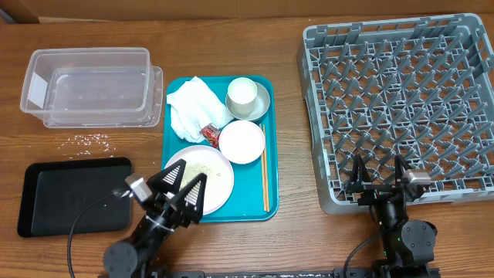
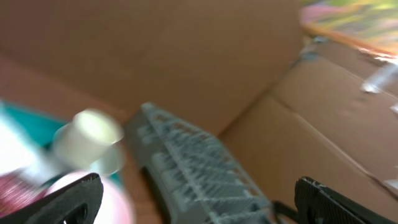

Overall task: Sort waste into correct bins and load items into the dishwasher
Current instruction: 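Reach the left gripper to the white napkin on the teal tray and grasp it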

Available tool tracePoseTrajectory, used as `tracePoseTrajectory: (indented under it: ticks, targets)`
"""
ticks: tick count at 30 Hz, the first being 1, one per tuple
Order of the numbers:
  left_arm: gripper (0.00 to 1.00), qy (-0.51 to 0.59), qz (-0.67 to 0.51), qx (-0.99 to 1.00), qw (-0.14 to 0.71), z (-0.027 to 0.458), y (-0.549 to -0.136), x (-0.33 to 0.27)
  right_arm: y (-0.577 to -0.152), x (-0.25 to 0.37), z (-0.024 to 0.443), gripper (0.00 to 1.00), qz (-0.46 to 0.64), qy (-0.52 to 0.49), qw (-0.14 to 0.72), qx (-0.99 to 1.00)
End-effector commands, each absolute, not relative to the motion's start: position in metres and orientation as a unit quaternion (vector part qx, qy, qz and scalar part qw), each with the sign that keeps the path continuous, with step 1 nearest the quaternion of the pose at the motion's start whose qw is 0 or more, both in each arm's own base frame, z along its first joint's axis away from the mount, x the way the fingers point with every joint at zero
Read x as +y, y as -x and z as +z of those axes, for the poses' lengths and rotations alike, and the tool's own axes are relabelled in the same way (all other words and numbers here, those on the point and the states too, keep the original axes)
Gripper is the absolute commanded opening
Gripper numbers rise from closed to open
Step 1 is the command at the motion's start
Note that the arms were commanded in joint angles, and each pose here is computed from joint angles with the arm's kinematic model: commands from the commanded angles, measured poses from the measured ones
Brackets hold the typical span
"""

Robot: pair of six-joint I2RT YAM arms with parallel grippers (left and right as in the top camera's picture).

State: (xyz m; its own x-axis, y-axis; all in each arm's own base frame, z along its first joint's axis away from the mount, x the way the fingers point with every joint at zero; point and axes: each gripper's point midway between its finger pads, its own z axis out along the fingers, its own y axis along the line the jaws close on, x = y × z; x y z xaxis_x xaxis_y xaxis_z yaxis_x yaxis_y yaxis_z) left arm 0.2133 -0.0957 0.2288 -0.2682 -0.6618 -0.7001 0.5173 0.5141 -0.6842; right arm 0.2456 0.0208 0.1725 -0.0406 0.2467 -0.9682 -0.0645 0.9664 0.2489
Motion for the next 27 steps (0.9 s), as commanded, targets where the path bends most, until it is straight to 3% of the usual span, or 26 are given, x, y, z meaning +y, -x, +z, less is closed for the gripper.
tracePoseTrajectory:
  ticks: [1, 7, 12, 15, 20, 23, 27]
  targets:
    - [1.0, 0.014, -0.527, 0.609, 0.593, 0.249, -0.197, -0.11, -0.246, 0.02, 0.171, 1.0, 0.112, -0.064, 0.691, 0.711]
    - [1.0, -0.031, -0.439, 0.611, 0.658, 0.295, -0.194, -0.101, -0.246, 0.02, 0.171, 1.0, 0.112, -0.065, 0.691, 0.711]
    - [1.0, -0.06, -0.343, 0.682, 0.643, 0.327, -0.209, -0.096, -0.246, 0.02, 0.171, 1.0, 0.112, -0.064, 0.691, 0.711]
    - [1.0, -0.078, -0.302, 0.745, 0.589, 0.334, -0.225, -0.096, -0.246, 0.02, 0.171, 1.0, 0.112, -0.065, 0.691, 0.711]
    - [1.0, -0.067, -0.252, 0.865, 0.428, 0.328, -0.263, -0.09, -0.246, 0.02, 0.171, 1.0, 0.112, -0.064, 0.691, 0.711]
    - [1.0, -0.049, -0.27, 0.903, 0.331, 0.329, -0.283, -0.095, -0.246, 0.02, 0.171, 1.0, 0.112, -0.065, 0.691, 0.711]
    - [1.0, -0.058, -0.318, 0.904, 0.28, 0.333, -0.312, -0.114, -0.246, 0.02, 0.171, 1.0, 0.112, -0.065, 0.691, 0.711]
